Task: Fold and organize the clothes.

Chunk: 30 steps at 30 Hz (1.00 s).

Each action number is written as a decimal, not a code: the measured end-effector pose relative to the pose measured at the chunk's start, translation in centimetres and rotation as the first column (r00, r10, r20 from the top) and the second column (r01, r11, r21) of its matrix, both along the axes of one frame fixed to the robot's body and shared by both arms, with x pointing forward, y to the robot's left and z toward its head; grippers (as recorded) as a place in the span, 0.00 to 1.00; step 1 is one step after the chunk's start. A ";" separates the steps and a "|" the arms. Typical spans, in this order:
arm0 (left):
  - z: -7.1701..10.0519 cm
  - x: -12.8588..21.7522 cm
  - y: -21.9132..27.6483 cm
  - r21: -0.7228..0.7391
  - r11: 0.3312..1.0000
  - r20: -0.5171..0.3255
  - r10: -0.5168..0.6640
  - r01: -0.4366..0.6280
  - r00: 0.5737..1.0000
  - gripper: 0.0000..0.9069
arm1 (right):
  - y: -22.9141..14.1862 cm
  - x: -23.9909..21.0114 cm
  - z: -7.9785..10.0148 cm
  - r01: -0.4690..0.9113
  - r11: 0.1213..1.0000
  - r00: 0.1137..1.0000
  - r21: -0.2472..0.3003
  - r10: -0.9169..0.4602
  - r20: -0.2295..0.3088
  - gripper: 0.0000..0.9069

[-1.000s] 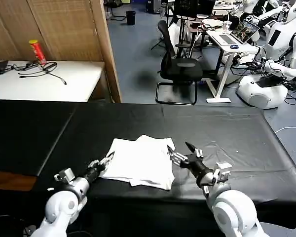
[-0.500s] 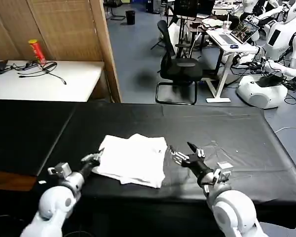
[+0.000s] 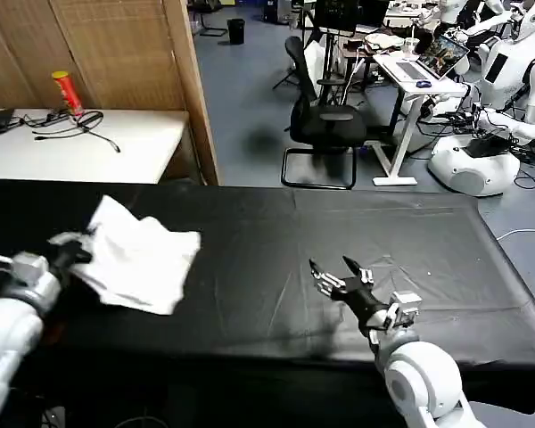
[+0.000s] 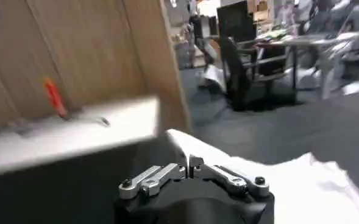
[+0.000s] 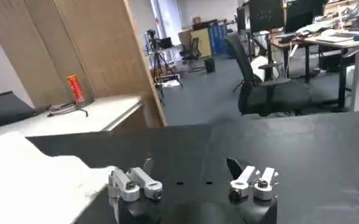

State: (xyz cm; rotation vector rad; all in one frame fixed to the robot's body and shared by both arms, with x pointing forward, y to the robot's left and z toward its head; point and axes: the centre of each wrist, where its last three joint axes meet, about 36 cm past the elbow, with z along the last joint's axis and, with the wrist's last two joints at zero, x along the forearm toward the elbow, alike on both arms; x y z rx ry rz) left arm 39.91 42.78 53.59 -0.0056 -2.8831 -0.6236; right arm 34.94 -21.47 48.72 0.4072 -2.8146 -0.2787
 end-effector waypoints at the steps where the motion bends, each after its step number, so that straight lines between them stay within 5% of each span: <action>1: 0.6 -0.1 -0.1 0.029 1.000 0.011 0.003 -0.004 1.000 0.00 | 0.1 -0.1 -0.1 0.000 1.000 1.000 0.000 0.000 -0.002 0.97; 5: 1.7 -0.8 -2.4 0.092 0.996 0.045 -0.013 0.009 0.999 0.00 | 0.1 -0.4 -0.2 0.002 1.000 1.000 -0.005 -0.002 -0.005 0.97; 10: 0.0 -2.2 -7.6 0.034 0.997 0.035 -0.073 0.071 0.997 0.00 | 0.1 -0.8 -0.3 0.004 1.000 1.000 -0.005 -0.004 -0.011 0.97; 11: -0.9 -2.4 -8.7 0.020 0.996 0.026 -0.083 0.083 0.996 0.96 | 0.1 -0.9 -0.3 0.003 1.000 1.000 -0.002 -0.003 -0.012 0.97; 16: -6.4 -3.9 -14.8 -0.113 0.981 -0.075 -0.164 0.155 0.984 0.97 | 0.4 -1.3 -0.4 -0.013 1.000 1.000 0.017 0.013 -0.029 0.97; 19: -8.2 -5.2 -18.3 -0.191 0.957 -0.112 -0.240 0.216 0.964 0.97 | 0.5 -1.1 -0.9 -0.029 0.999 0.998 0.043 0.032 -0.063 0.97; 30: -6.8 -5.7 -21.0 -0.244 0.898 0.034 -0.370 0.367 0.928 0.97 | 3.7 1.4 -3.3 -0.121 0.975 0.961 0.184 0.162 -0.225 0.97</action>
